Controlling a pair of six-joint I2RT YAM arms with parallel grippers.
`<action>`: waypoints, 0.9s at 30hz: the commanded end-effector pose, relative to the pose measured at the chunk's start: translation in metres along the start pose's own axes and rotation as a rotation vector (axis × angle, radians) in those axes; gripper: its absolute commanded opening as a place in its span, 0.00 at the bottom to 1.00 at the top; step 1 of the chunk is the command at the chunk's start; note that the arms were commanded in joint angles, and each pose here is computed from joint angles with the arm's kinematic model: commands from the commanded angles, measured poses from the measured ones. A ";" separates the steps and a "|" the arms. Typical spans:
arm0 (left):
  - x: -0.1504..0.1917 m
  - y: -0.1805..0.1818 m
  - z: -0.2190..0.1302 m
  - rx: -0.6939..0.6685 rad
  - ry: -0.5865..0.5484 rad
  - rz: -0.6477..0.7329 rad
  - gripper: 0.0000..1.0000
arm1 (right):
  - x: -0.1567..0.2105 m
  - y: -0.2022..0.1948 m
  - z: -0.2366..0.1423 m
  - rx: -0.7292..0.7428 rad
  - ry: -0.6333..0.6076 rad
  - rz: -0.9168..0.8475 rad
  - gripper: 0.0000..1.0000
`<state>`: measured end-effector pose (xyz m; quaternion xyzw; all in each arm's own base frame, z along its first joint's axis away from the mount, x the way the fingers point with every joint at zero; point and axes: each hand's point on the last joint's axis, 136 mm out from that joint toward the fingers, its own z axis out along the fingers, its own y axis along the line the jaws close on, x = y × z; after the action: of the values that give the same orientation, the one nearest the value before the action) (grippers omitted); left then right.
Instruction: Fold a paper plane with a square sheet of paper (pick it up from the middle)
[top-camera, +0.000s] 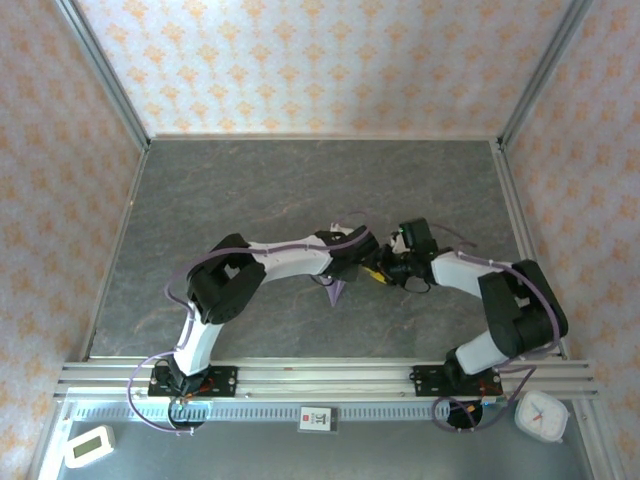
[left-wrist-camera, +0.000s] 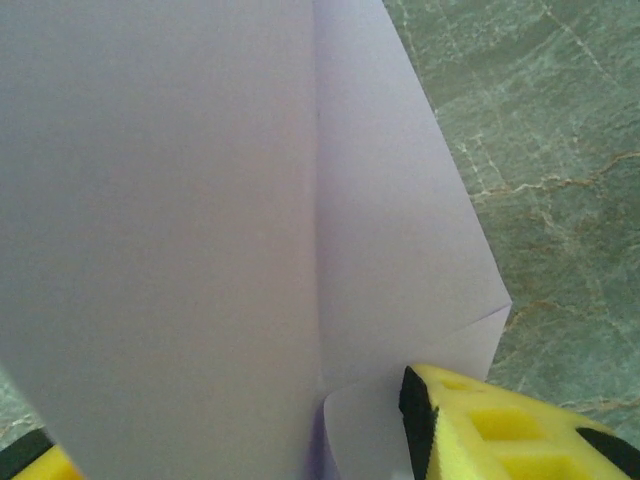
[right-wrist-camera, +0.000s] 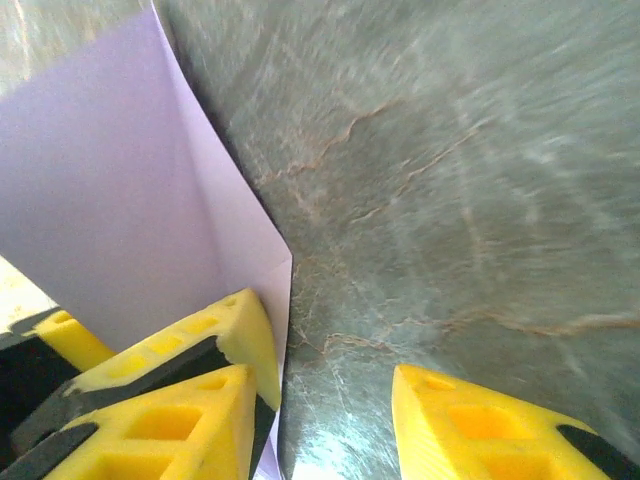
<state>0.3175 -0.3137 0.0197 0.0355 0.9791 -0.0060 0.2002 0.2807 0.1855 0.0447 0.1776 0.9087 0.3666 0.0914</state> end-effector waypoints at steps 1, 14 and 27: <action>0.018 0.019 0.018 -0.119 0.043 0.062 0.53 | -0.009 -0.011 -0.016 0.049 -0.063 0.031 0.43; -0.005 0.013 -0.003 -0.158 -0.044 0.075 0.57 | -0.021 -0.002 -0.031 0.033 -0.110 0.045 0.48; -0.027 -0.008 -0.021 -0.086 -0.081 0.054 0.60 | -0.020 0.003 -0.030 0.013 -0.090 0.030 0.48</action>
<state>0.3298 -0.3233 0.0441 0.0465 0.9698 0.0290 0.2376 0.2861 0.1595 0.0631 0.2098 0.9045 0.3499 0.1245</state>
